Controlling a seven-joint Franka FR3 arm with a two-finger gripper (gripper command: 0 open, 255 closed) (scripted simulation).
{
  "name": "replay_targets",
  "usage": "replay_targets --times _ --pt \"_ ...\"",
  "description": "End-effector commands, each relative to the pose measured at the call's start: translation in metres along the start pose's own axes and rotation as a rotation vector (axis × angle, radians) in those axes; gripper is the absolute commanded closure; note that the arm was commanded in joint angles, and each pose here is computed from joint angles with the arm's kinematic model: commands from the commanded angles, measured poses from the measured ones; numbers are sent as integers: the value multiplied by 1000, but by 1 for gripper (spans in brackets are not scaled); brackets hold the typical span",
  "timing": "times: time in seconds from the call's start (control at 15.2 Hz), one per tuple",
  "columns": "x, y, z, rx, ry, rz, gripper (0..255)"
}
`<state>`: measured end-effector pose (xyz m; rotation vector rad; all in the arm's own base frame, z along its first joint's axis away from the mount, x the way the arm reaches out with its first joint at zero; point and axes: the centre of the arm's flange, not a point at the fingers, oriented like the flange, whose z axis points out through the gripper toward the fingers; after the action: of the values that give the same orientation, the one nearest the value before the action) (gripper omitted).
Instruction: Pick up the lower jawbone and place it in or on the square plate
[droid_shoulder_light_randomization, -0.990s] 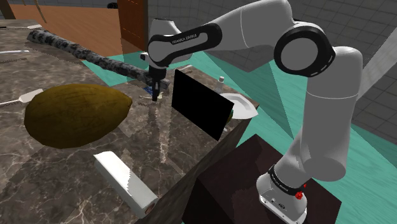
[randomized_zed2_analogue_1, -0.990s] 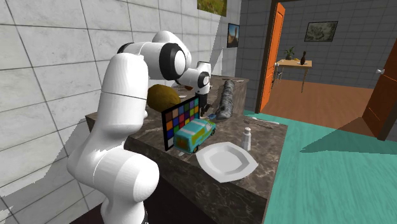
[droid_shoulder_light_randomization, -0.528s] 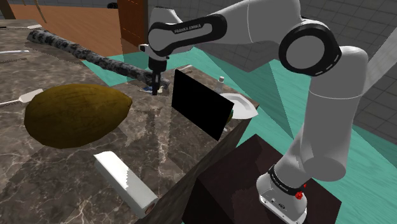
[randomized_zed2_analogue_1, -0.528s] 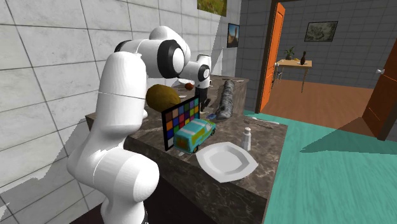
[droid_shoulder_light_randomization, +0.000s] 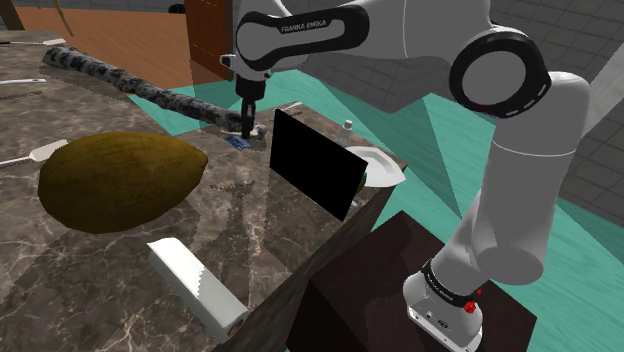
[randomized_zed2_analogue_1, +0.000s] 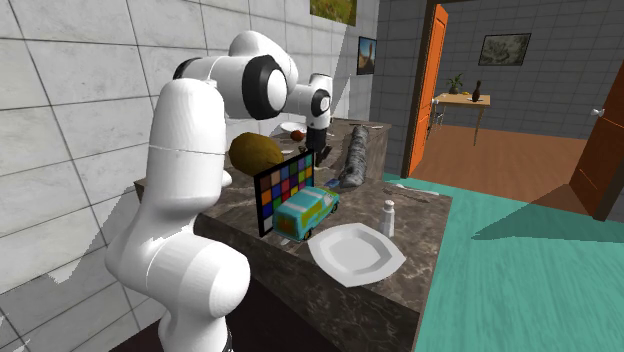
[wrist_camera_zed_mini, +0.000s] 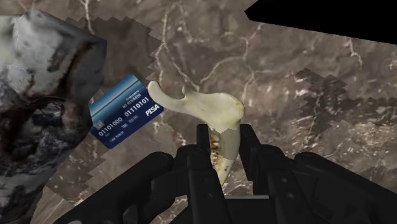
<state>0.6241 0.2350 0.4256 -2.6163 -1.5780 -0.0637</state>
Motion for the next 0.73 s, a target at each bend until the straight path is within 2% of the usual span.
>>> replay_targets --times 0.0,0.66 --pt "-20 -2 -4 0 0 0 255" --pt "-150 -19 -16 0 0 0 255"
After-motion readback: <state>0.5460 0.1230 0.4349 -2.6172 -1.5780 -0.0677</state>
